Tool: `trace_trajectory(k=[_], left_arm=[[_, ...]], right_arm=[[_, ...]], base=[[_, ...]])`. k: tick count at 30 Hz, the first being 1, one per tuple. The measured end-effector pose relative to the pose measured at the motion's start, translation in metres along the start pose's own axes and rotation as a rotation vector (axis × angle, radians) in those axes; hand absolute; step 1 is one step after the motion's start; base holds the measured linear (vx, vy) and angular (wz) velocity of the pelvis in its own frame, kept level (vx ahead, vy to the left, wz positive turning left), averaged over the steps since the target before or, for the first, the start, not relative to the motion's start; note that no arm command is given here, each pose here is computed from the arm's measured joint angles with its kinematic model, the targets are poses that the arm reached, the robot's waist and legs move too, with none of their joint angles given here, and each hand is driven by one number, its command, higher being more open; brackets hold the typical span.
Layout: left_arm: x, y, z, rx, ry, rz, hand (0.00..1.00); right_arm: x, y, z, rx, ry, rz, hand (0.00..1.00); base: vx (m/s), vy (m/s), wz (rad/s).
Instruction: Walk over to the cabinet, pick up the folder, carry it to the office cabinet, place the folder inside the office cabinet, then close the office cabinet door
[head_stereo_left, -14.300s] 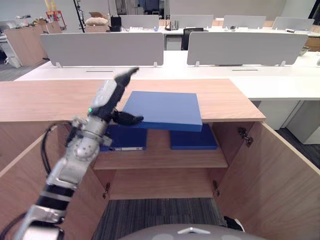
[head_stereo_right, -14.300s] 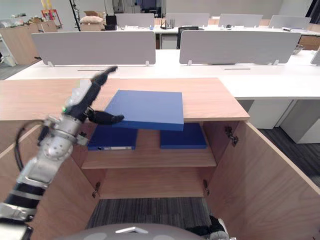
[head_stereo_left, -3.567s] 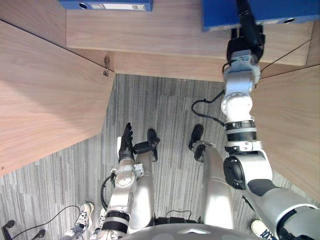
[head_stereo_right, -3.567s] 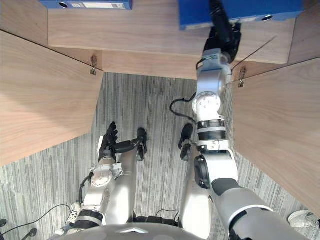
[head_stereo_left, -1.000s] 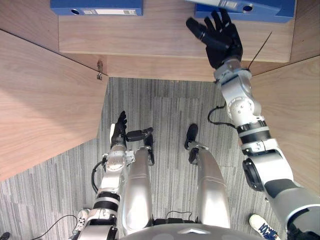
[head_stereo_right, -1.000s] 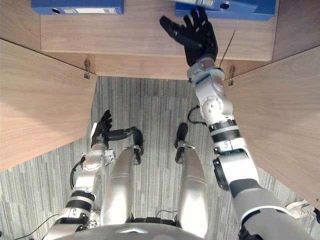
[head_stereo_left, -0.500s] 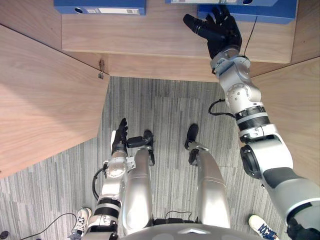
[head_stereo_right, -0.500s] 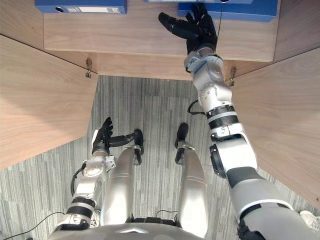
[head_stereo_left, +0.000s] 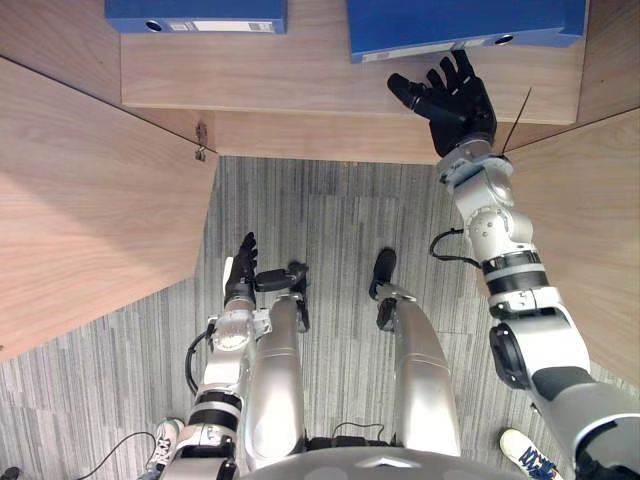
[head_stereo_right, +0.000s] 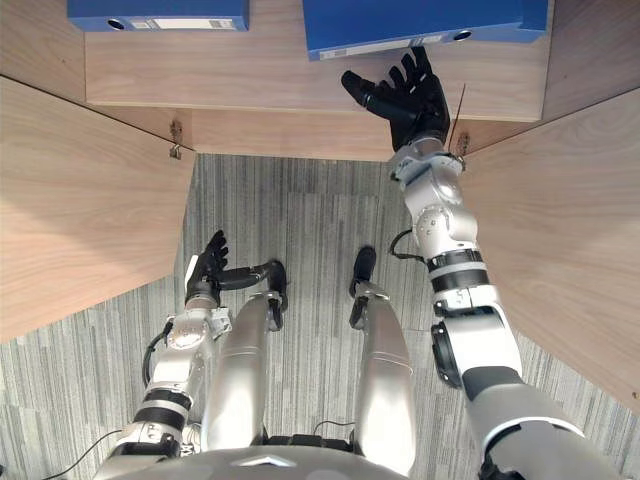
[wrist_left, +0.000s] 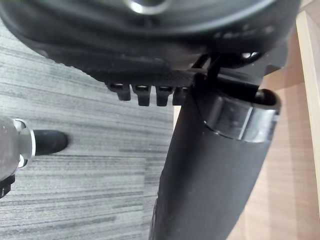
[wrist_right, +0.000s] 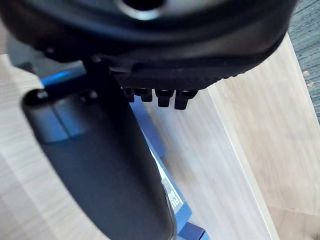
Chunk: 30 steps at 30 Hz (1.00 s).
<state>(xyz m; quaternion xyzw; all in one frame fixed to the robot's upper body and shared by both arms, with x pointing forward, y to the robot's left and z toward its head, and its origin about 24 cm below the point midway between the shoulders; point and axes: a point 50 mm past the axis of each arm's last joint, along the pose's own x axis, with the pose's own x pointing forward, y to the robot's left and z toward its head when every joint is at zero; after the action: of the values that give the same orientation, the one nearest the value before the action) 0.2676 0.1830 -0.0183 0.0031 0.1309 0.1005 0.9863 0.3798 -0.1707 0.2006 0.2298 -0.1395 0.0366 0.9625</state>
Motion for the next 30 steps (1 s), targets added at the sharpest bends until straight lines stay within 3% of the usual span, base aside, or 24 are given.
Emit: trace_trajectory(k=[7, 21, 30], left_arm=[[0.0, 0.0, 0.001, 0.005, -0.006, -0.004, 1.0], [0.006, 0.02, 0.011, 0.088, -0.036, -0.019, 1.0], [0.018, 0.024, 0.026, 0.116, -0.068, -0.018, 1.0]], right_arm=[[-0.009, -0.007, 0.009, -0.13, -0.027, 0.055, 1.0], [-0.011, 0.001, -0.001, -0.683, 0.135, 0.36, 1.0], [0.004, 0.008, 0.015, -1.068, 0.074, 0.351, 1.0]], base=[[0.0, -0.001, -0.02], [0.0, 0.0, 0.0], [0.0, 0.001, 0.0]])
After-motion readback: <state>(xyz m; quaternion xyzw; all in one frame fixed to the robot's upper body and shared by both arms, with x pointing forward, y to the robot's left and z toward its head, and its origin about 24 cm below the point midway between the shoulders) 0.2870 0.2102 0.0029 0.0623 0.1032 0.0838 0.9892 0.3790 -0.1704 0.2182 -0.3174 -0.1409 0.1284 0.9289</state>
